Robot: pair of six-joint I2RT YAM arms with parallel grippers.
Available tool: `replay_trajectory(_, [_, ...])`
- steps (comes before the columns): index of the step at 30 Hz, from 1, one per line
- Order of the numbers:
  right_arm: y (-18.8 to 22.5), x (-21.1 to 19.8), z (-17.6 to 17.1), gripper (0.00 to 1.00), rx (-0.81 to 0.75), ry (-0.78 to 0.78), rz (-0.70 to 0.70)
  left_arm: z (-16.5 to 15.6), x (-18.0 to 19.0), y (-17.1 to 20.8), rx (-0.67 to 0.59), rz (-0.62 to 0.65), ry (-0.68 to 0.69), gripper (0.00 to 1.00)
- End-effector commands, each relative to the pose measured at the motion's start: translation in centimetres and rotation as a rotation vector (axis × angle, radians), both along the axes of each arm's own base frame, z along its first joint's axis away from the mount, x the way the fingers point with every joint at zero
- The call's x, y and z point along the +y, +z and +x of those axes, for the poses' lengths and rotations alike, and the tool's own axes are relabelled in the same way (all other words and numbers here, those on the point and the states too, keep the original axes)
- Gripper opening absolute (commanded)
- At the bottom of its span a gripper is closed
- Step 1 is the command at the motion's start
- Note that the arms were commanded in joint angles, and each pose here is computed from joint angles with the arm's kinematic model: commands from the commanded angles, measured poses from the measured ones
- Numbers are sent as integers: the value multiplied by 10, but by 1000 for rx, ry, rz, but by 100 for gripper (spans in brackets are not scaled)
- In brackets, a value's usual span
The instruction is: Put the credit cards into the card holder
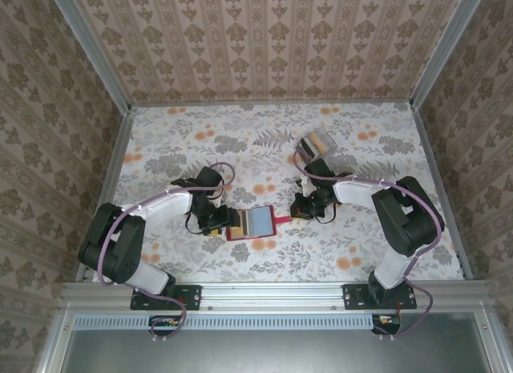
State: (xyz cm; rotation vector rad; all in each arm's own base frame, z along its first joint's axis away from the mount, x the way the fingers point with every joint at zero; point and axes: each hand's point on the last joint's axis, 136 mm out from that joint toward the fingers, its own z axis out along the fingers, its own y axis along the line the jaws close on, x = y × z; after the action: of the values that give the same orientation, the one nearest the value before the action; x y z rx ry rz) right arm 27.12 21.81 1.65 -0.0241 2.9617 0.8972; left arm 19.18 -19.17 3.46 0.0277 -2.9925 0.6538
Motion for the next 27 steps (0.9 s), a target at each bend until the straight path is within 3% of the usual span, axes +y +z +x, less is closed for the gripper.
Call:
replay_trajectory(1, [2, 6, 5, 0, 12, -1, 19, 10, -10, -1, -13, -38, -17, 62])
replay_trajectory(6, [3, 9, 9, 0, 15, 2, 29, 20, -19, -9, 0, -73, -18, 57])
replay_trajectory(8, [4, 14, 9, 0, 11, 12, 59, 27, -33, -1, -39, -159, -42, 53])
replay_trajectory(12, [0, 21, 11, 0, 21, 27, 86, 42, -40, 21, -112, -209, -56, 47])
replay_trajectory(27, [-4, 38, 15, 0, 27, 66, 92, 58, -83, 61, -187, -430, -160, 46])
